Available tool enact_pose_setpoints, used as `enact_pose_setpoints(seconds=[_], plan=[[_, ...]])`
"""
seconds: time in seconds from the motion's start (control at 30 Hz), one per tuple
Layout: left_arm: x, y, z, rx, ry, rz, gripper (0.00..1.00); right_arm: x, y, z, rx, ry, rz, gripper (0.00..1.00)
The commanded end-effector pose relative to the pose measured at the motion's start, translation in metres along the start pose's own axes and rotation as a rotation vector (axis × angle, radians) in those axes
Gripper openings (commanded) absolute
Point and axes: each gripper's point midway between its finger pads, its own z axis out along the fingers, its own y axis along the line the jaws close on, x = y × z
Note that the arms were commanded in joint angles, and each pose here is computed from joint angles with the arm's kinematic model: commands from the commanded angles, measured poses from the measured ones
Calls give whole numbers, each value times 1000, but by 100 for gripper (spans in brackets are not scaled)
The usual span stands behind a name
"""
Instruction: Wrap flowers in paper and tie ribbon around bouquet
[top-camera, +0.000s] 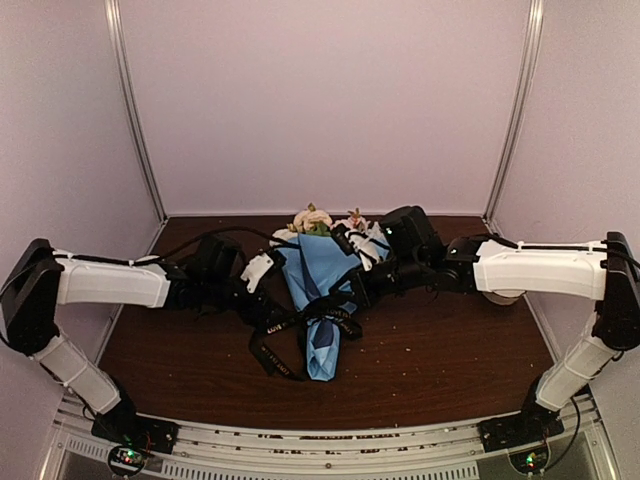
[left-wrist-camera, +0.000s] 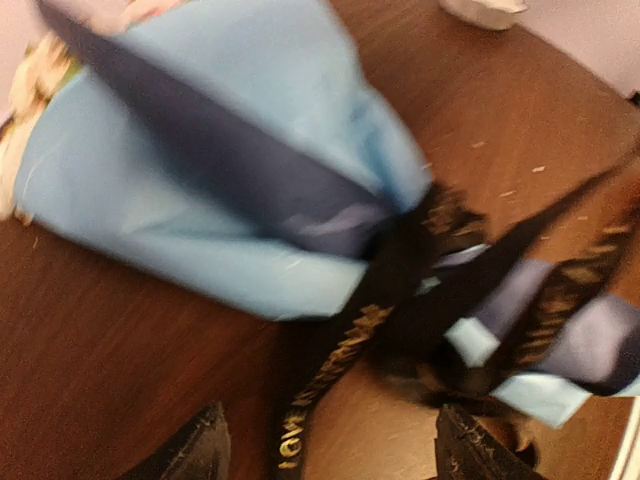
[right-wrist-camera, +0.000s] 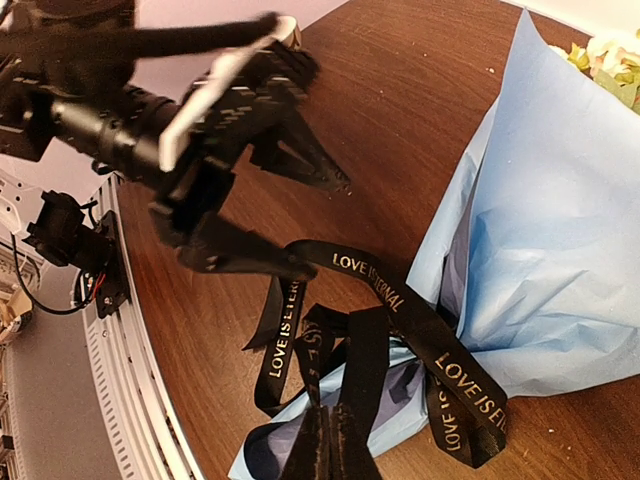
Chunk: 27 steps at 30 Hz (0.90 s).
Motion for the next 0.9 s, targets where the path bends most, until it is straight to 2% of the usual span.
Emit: enact_pose_setpoints(seconds=[0.0,0.1,0.17,0.2,0.33,0.37,0.43,0.53,0.7,0.87], plan=[[102,50,8,-199,412,-215,74,-10,-2,1,15,-9,2,0],[127,47,17,-180,482,-260,73,-9,-3,0,16,-7,1,0],[135,42,19,-159,501,-282,63,-9,-2,0,17,-3,3,0],[136,38,20,-136,499,-288,54,-9,-3,0,20,0,4,0],[136,28,13,-100,482,-285,5,-9,-9,1,46,2,13,0],[132,26,9,-102,469,-272,0,-10,-11,2,52,1,19,0],[117,19,-3,-112,415,-222,0,-11,-18,3,68,4,37,0],[76,-7,-25,-89,291,-73,0,-18,-31,4,95,8,69,0],[16,-101,-63,117,103,269,0,-33,-50,4,122,-4,104,0],[-25,-162,-91,312,-22,394,0,-49,-53,5,140,0,72,0]])
